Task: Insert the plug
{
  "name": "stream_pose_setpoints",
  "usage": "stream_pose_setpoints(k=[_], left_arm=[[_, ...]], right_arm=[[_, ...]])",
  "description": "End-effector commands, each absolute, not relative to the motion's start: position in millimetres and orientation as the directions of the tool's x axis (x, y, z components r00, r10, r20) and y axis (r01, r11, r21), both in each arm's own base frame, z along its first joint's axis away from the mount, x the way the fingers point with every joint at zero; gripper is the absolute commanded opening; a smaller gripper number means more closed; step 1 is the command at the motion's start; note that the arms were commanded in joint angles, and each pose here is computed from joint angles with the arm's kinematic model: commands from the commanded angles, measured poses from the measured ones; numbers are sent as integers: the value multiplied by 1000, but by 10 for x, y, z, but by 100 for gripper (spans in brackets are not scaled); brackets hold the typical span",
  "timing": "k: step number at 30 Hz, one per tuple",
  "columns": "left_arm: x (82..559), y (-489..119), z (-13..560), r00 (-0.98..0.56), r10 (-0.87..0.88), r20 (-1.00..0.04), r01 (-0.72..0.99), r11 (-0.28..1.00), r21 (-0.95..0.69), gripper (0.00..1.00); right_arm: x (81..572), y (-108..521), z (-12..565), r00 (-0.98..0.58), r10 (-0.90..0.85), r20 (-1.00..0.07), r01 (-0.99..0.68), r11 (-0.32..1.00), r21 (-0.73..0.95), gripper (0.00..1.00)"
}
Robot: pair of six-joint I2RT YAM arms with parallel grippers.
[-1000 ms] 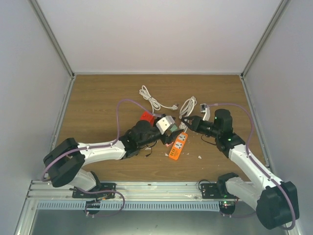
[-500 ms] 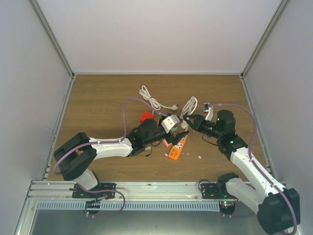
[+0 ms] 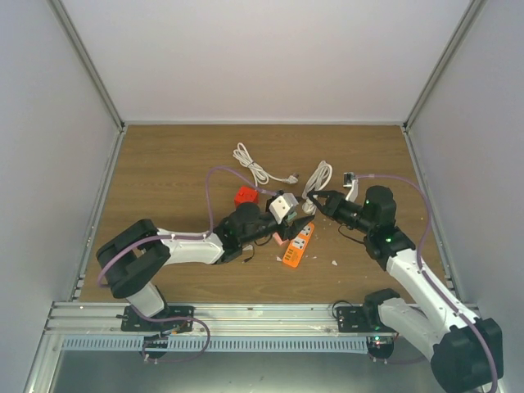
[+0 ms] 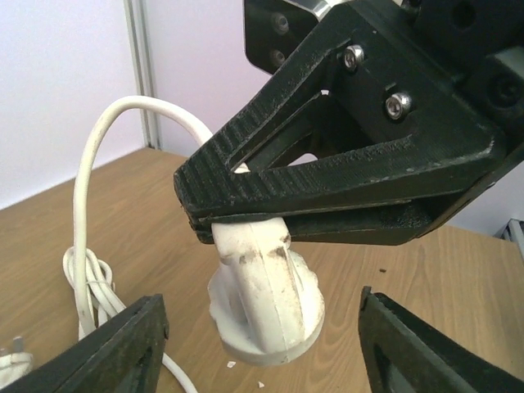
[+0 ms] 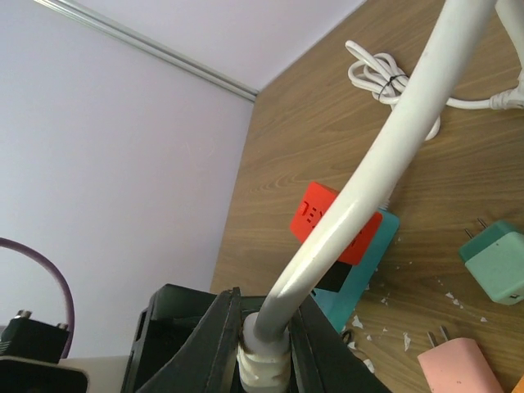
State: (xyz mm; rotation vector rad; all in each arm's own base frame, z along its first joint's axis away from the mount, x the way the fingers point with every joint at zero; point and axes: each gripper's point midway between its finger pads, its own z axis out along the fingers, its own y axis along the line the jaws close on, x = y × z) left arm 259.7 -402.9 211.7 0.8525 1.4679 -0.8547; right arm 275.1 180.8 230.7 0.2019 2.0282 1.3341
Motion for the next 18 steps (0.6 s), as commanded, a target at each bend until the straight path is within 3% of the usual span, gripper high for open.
stream_pose_setpoints(k=[1,5,13,16,18], left_arm=[[2564,-4081,2304,-6,-39,-999,895,445,-23,63],[2564,-4121,2254,-6,-15,-1000,901,434,-12,48],[2528,-4032,2261,31,-7,-999,899,438,25,38],[2522,-3988,2282,36,-12,-999,901,432,27,41],[2520,-3976,2295,29,-19,-999,903,430,18,55]], right_arm=[[2714,1844,2493,-727,478,-494,-299,427,853,0],[2712,1848,2488,-728,476,-493,-299,425,854,1],[2695,1859,2499,-727,462,-509,-319,430,845,0],[2696,1848,2493,-723,465,-512,-317,435,843,1],[2697,1846,2494,-722,465,-512,-317,436,842,1]])
